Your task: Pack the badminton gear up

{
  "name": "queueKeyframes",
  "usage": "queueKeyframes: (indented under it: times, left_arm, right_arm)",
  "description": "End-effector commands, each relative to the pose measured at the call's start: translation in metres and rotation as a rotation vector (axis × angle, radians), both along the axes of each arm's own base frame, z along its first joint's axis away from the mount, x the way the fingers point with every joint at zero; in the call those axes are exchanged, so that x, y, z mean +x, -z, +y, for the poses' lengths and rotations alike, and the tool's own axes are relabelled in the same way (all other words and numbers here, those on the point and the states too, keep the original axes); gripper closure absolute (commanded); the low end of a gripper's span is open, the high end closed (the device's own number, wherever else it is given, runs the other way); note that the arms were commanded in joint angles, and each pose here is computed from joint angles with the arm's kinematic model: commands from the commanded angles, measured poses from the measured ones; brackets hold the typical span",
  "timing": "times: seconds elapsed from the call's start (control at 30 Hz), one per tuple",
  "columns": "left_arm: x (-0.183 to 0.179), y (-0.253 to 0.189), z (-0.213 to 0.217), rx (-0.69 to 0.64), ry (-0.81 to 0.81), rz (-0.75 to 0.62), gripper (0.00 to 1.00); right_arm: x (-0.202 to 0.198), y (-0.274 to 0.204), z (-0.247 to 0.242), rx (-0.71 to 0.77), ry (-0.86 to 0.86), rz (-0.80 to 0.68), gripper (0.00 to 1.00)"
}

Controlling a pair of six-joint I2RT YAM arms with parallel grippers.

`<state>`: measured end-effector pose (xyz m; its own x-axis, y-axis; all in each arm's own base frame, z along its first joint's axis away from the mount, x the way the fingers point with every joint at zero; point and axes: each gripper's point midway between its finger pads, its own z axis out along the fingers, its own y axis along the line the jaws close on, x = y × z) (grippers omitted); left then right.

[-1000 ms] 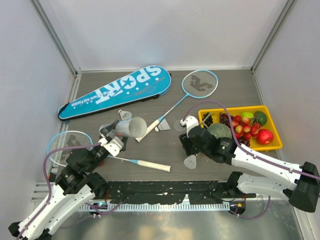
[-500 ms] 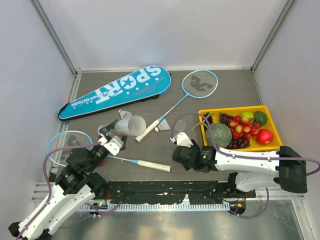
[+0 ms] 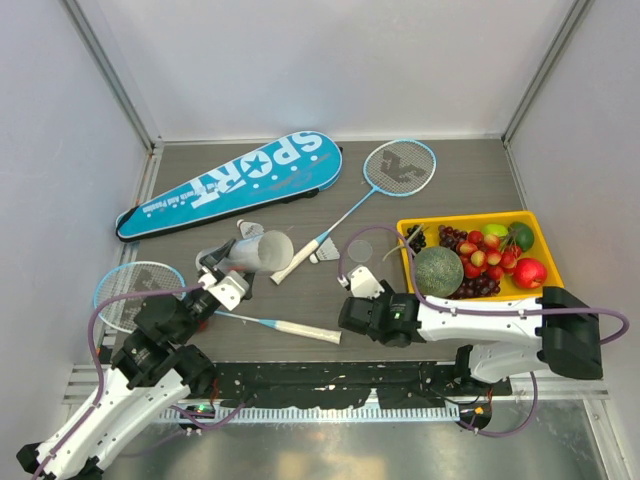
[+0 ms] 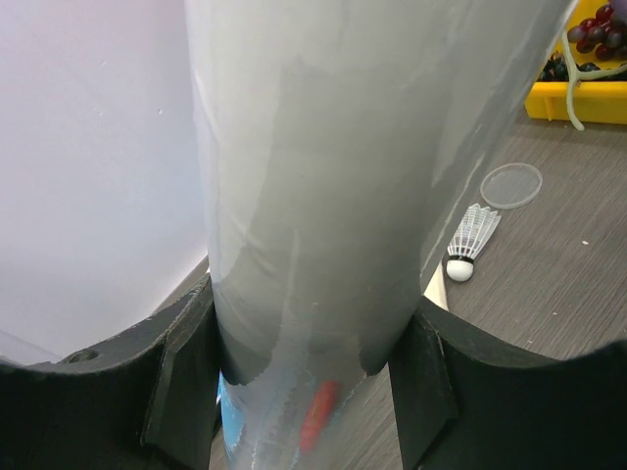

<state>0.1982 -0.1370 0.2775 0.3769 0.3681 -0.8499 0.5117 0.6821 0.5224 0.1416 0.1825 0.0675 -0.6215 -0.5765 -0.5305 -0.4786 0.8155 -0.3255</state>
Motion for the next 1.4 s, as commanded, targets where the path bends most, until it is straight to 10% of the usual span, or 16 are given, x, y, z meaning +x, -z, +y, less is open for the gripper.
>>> queueKeyframes:
  times: [0.0,0.9,1.2,1.37]
  left_arm:
    - [0.002,-0.023,0.002,-0.039,-0.012,-0.073,1.0]
    - [0.004,-0.01,-0.003,0.049,0.008,-0.041,1.0]
    - [0.009,0.003,-0.005,0.12,0.008,-0.026,1.0]
    - [0.009,0.012,-0.009,0.148,0.024,-0.013,1.0]
  right_arm:
    - [0.007,-0.008,0.007,0.002,0.038,-0.044,0.41]
    - [0.019,-0.041,0.008,0.053,0.09,-0.133,0.95]
    - [0.02,-0.147,0.022,0.49,0.055,-0.234,0.95]
    - [0.003,-0.257,0.018,1.019,-0.06,-0.337,0.95]
